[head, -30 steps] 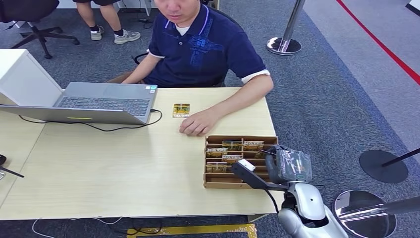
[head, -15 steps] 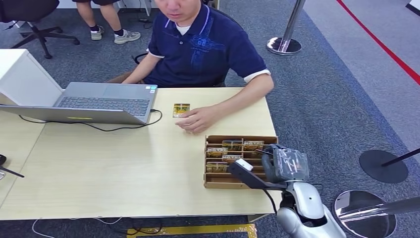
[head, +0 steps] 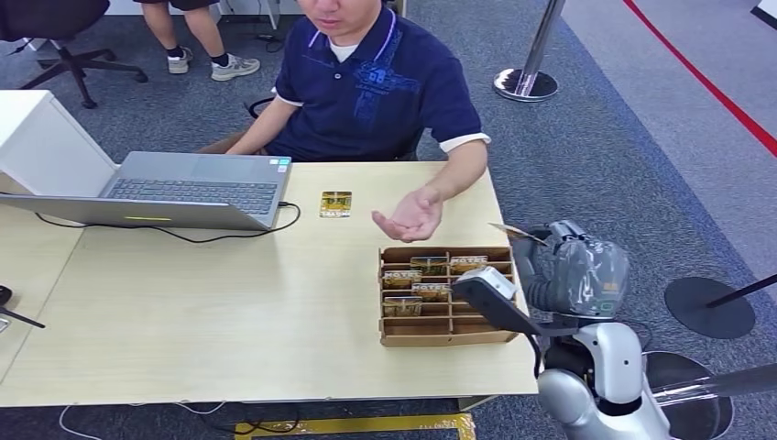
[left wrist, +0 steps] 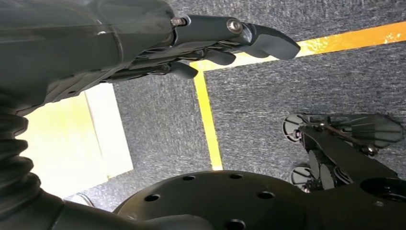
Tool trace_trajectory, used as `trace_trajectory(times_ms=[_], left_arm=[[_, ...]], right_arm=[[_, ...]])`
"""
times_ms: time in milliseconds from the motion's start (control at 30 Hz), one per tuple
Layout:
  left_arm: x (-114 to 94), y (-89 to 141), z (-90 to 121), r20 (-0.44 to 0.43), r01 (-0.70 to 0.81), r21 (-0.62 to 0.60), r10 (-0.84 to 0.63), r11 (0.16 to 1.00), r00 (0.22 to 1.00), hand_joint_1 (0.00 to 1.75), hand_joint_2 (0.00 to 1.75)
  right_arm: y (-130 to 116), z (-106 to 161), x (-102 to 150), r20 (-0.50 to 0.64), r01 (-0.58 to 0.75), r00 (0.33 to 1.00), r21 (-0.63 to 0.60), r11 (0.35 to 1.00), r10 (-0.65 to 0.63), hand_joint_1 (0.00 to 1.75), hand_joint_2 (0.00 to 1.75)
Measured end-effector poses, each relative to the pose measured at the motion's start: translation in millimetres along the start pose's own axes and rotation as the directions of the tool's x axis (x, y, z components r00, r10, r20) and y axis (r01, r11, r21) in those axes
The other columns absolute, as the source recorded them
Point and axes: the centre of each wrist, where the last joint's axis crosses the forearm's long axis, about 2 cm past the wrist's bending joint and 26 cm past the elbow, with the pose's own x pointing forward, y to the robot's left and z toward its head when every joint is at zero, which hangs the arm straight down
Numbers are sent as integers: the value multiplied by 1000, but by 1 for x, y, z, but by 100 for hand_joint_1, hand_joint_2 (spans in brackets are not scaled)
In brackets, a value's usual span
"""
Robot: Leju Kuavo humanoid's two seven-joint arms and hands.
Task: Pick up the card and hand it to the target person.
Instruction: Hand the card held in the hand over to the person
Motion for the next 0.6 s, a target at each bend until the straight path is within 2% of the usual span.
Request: trace_trajectory(times_ms=[133, 400, 600], left_arm=[[0, 0, 0, 1, 0, 2, 0, 1000, 1000, 0, 175], [1, 0, 0, 2, 2, 1, -2, 1000, 1000, 0, 175], [2, 0, 0, 0, 11, -10, -11, 1000, 1000, 0, 175]], right_arm=[[-12, -11, 2, 39, 26, 999, -71, 997, -24, 161, 175], [-19, -30, 4, 70, 57, 996, -92, 994, -51, 161, 175], [-15, -41, 6, 81, 115, 990, -17, 993, -113, 161, 175]])
